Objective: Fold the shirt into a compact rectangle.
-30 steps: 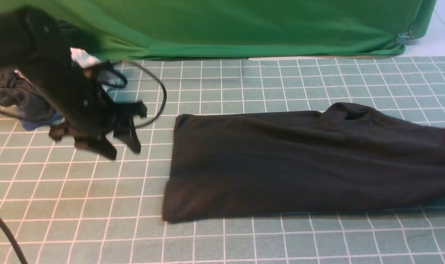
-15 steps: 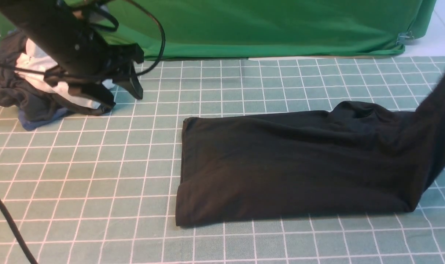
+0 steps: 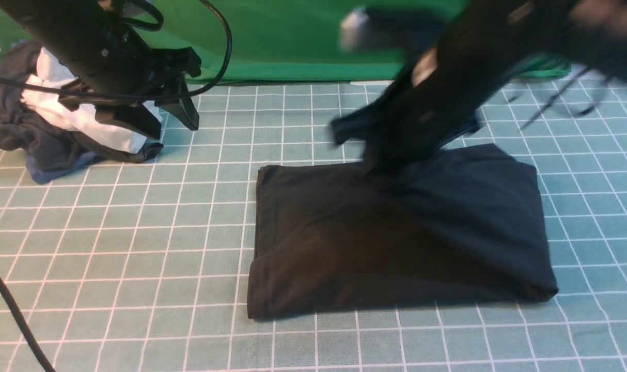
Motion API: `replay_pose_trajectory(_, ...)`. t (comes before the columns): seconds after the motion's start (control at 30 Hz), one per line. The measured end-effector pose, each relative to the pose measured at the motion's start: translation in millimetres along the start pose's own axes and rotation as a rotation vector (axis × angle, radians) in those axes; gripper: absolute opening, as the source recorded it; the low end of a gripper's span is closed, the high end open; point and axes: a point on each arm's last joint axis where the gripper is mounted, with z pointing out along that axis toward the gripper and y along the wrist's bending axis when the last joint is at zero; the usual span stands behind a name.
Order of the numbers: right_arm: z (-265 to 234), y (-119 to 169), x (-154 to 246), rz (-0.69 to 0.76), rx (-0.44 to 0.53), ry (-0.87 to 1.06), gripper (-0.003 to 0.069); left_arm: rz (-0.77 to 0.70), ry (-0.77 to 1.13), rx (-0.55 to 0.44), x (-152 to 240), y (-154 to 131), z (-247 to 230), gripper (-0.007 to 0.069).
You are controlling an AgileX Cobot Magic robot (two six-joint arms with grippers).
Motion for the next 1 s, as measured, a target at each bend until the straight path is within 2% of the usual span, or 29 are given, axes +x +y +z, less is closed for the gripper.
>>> replay_pose_trajectory(0.13, 51, 26, 12, -0.049, -0.014, 0.043, 0.0051, 0.0, 0.0, 0.0, 0, 0, 0, 0.0349)
replay_pose_trajectory(0.27, 88, 39, 18, -0.068, -0.029, 0.034, 0.0051, 0.001, 0.0, -0.001, 0, 0, 0, 0.034)
replay_pose_trajectory(0.47, 111, 44, 20, -0.076, -0.045, -0.003, 0.0073, 0.001, -0.002, -0.001, 0, 0, 0, 0.034)
replay_pose_trajectory(0.57, 113, 45, 19, -0.074, -0.052, -0.014, 0.0193, 0.001, -0.012, 0.0, -1, 0, 0, 0.0339)
replay_pose_trajectory(0.6, 112, 45, 19, -0.074, -0.053, -0.015, 0.0193, 0.001, -0.013, 0.0, -1, 0, 0, 0.0339)
replay_pose_trajectory(0.63, 107, 46, 18, -0.078, -0.057, -0.02, 0.0295, 0.001, -0.021, 0.0, -2, 0, 0, 0.0339)
replay_pose_trajectory(0.7, 92, 48, 16, -0.115, -0.066, -0.033, 0.0403, 0.001, -0.027, 0.0, -2, 0, 0, 0.0339)
replay_pose_trajectory(0.77, 79, 50, 15, -0.139, -0.074, -0.045, 0.0452, 0.001, -0.033, 0.0, -3, 0, 0, 0.0339)
replay_pose_trajectory(0.8, 58, 52, 13, -0.16, -0.084, -0.065, 0.0486, 0.001, -0.039, 0.0, -4, 0, 0, 0.0339)
replay_pose_trajectory(0.87, 39, 51, 11, -0.172, -0.089, -0.087, 0.0487, 0.001, -0.048, 0.001, -4, 0, 0, 0.0339)
replay_pose_trajectory(0.9, 17, 47, 8, -0.185, -0.085, -0.112, 0.0465, 0.002, -0.055, 0.002, -5, 0, 0, 0.0338)
replay_pose_trajectory(1.0, -27, 28, 5, -0.199, -0.044, -0.128, 0.0316, 0.009, -0.059, 0.017, -5, -2, 0, 0.031)
